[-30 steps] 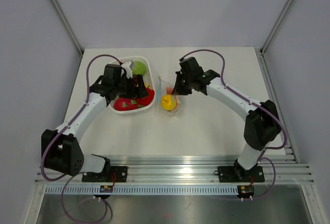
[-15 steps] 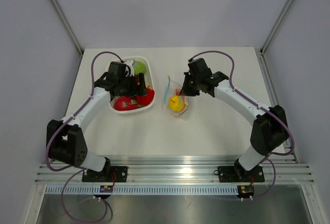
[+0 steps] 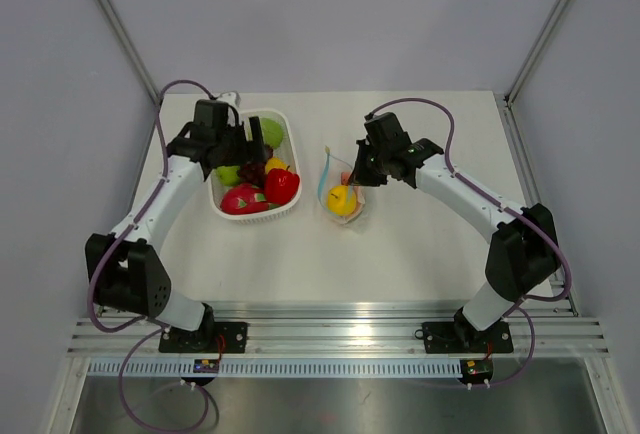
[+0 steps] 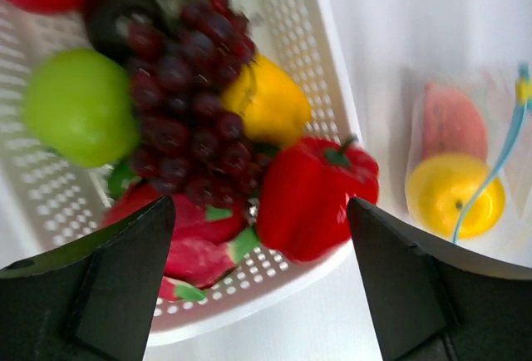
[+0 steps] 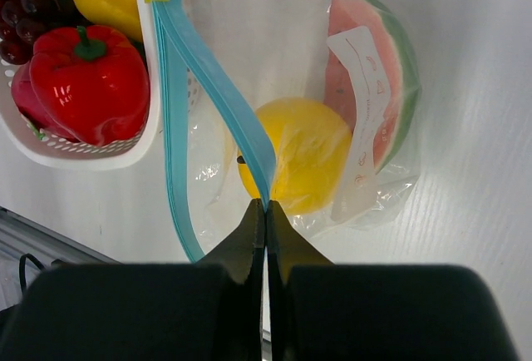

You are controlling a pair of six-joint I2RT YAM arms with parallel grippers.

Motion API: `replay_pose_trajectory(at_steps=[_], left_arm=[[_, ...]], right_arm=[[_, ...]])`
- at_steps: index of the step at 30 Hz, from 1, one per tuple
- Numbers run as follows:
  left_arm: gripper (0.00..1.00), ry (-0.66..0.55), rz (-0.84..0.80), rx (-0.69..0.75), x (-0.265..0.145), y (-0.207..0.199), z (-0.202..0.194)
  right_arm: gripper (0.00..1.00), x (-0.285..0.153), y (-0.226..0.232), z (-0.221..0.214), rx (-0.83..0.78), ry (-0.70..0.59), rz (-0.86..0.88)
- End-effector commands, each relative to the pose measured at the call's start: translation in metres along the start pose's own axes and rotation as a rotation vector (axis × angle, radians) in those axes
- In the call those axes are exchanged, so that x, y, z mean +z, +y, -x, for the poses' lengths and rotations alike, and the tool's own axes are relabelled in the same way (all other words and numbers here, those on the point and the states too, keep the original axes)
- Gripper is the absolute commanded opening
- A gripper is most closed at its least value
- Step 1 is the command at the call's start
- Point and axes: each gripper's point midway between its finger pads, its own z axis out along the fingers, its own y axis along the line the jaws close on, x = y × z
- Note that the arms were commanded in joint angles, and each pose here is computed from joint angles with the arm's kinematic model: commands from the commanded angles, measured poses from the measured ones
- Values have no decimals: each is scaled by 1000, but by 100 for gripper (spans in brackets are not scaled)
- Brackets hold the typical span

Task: Place the food in the zip-top bag and seal the zipper
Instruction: Pick up the fake fruit from the bin.

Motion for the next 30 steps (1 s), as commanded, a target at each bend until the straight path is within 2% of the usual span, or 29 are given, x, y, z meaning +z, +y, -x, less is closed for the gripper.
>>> replay_pose_trajectory(at_steps=[1, 3, 4, 5, 6, 7, 10, 13, 19, 30], left_arm=[[89, -190, 245, -99, -9, 39, 67], [90, -227, 339, -122, -5, 53, 86], [91, -194, 449, -131, 12, 75, 80], [91, -197, 489, -147, 17, 80, 86], [92, -212, 502, -176, 18, 80, 100], [92, -164, 520, -175, 43, 87, 95], [93, -149, 553, -171, 68, 93, 103], [94, -153, 585, -163, 77, 107, 109], [98, -123, 566, -192, 104, 127, 107], [96, -66, 515, -198, 152, 136, 103]], right_arm=[[0, -11, 8, 14, -27, -57, 24], [0, -10, 8, 13, -31, -52, 26], [0, -9, 8, 13, -33, -52, 26], [0, -7, 8, 12, -34, -46, 27], [0, -5, 8, 12, -35, -42, 28], [0, -3, 7, 12, -36, -39, 23], [0, 2, 7, 10, -40, -21, 20], [0, 4, 6, 10, -44, -19, 18], [0, 13, 2, 9, -51, 2, -5], [0, 35, -2, 4, -59, 51, -21]])
